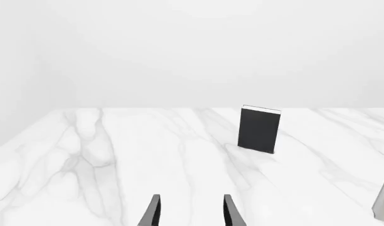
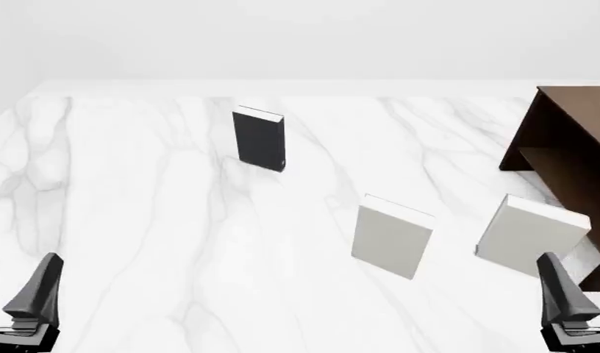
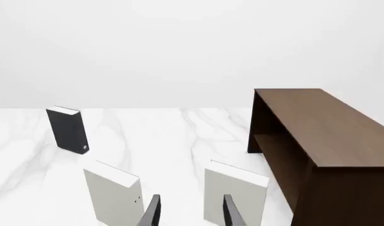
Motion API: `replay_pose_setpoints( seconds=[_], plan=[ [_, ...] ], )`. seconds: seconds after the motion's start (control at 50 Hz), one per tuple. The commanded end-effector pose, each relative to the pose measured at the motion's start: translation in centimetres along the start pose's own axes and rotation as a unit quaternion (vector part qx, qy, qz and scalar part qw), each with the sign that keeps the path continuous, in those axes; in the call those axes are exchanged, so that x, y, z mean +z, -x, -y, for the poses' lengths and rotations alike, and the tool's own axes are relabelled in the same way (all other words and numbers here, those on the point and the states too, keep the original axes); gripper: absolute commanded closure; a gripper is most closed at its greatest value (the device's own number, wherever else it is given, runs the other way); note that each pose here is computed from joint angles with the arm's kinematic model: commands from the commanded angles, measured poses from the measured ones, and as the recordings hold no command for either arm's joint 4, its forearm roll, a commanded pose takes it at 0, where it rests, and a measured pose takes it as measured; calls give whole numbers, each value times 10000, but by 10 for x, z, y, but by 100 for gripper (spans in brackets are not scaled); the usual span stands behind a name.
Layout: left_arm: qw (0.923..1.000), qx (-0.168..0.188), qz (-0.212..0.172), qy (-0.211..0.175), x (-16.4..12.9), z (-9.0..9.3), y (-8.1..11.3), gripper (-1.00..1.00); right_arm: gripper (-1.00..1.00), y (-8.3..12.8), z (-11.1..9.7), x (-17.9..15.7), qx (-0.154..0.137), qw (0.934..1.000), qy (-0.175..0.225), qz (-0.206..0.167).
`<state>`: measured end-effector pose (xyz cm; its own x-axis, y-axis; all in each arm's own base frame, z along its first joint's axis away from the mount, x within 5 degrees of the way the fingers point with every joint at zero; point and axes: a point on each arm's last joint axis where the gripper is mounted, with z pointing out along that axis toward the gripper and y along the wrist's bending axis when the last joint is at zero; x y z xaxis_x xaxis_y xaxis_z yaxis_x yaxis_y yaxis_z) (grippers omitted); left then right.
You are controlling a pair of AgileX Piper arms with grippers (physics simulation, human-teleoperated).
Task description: Pick up the book on the left and place it on top of the shelf.
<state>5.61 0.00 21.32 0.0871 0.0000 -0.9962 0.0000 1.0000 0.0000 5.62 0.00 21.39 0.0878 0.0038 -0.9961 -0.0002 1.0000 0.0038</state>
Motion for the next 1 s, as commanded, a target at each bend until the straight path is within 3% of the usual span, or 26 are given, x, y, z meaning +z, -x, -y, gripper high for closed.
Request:
replay_pose_setpoints(
  seconds=[0.02, 0.18, 0.36, 0.62, 0.9, 0.94, 0.96, 1.0],
  plan=[
    [10000, 0, 0, 0, 0, 0, 0, -100, -100, 0, 0, 1, 48, 10000, -13, -19],
    [10000, 0, 0, 0, 0, 0, 0, -100, -100, 4, 0, 0, 100, 9999, -6, 12],
    [10000, 0, 0, 0, 0, 0, 0, -100, -100, 35, -2, -5, 285, 9992, 202, 179],
    [10000, 0, 0, 0, 0, 0, 0, -100, -100, 93, -6, -9, -121, 9972, 676, 307],
    [10000, 0, 0, 0, 0, 0, 0, -100, -100, 144, -16, 27, -582, 9927, 1041, 159],
    [10000, 0, 0, 0, 0, 0, 0, -100, -100, 149, -18, 33, -512, 9926, 1089, 150],
    [10000, 0, 0, 0, 0, 0, 0, -100, -100, 154, -18, 36, -276, 9935, 1096, 150],
    [10000, 0, 0, 0, 0, 0, 0, -100, -100, 155, -20, 40, -287, 9932, 1124, 123]
  ],
)
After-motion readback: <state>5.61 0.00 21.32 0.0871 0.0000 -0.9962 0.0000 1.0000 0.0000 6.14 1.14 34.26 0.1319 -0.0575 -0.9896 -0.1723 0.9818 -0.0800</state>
